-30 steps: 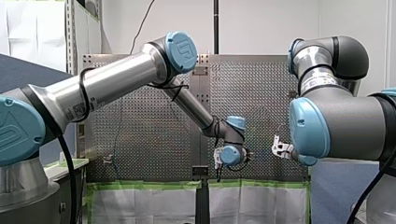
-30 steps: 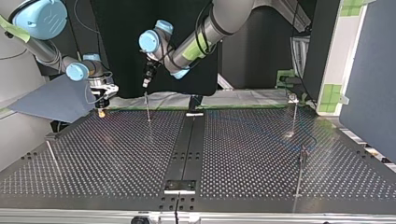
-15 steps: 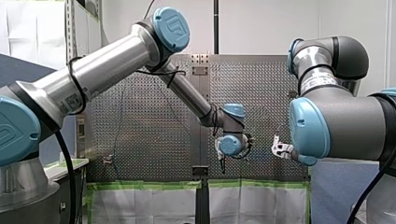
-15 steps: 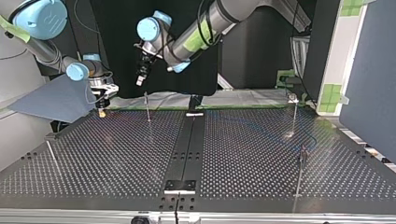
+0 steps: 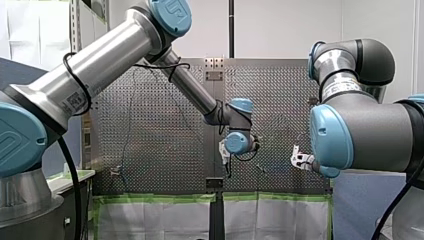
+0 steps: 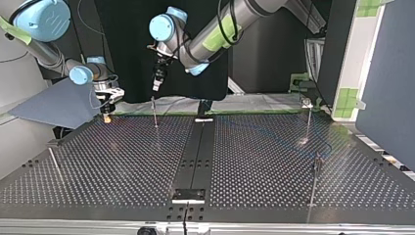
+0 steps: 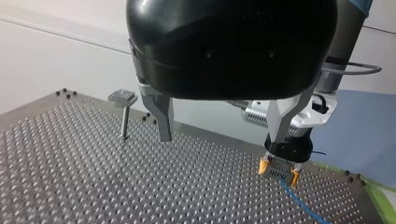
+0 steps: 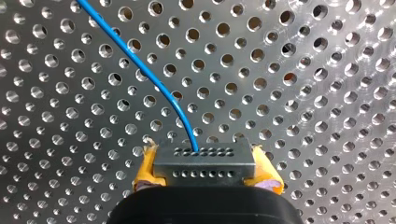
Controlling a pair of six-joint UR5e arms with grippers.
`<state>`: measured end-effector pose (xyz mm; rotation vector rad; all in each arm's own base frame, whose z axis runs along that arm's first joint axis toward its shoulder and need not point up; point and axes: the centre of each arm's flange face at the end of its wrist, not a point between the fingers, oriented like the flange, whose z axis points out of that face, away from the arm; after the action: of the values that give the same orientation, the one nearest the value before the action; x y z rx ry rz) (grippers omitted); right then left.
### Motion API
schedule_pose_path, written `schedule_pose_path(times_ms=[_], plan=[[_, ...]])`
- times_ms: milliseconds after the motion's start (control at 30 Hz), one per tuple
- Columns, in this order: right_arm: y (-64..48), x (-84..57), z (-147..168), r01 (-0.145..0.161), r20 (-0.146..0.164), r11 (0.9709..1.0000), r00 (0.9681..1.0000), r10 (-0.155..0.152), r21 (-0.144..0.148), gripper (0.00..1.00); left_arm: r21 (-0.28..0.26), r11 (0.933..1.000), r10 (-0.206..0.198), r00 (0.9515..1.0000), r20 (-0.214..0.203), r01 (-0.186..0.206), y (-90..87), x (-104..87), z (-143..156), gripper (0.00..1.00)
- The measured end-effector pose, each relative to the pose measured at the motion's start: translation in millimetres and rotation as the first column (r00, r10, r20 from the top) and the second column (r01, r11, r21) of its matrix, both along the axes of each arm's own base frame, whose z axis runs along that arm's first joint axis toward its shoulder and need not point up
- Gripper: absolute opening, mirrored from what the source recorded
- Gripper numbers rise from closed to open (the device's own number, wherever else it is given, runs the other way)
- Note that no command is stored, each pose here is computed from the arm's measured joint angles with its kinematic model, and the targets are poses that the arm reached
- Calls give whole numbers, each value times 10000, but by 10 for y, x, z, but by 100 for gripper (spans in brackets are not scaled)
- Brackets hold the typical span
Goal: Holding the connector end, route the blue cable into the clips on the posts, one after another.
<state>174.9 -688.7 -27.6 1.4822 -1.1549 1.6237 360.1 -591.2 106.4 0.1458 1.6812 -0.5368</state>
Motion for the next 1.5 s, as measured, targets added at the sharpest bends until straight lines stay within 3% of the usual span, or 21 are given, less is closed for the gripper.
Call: schedule_pose_path(times_ms=[100, 233, 433, 733, 933, 1500], plan=[[0, -6, -2, 2, 0, 10000, 10000, -2, 5, 0, -106, 9999, 24, 10000, -58, -24, 109, 60, 70, 98], [0, -7, -3, 3, 0, 10000, 10000, -3, 8, 0, -641, 9979, 52, 10000, -10, -52, 294, 208, 214, 98], [3, 4, -4, -15, 1, 10000, 10000, 15, 9, 0, -1475, 9890, 79, 9998, 185, -51, 574, 417, 429, 98], [7, 13, -5, -32, 0, 10000, 10000, 32, 24, 0, -1818, 9822, 575, 9972, 477, -480, 984, 618, 654, 98], [8, 8, -9, -11, -3, 10000, 10000, 11, 48, 0, -1840, 9813, 671, 9965, 494, -569, 1146, 530, 774, 98], [81, -138, 80, 257, -180, 9984, 9995, -248, 499, 0, -1687, 9843, 617, 9967, 522, -521, 1469, 72, 1046, 98]])
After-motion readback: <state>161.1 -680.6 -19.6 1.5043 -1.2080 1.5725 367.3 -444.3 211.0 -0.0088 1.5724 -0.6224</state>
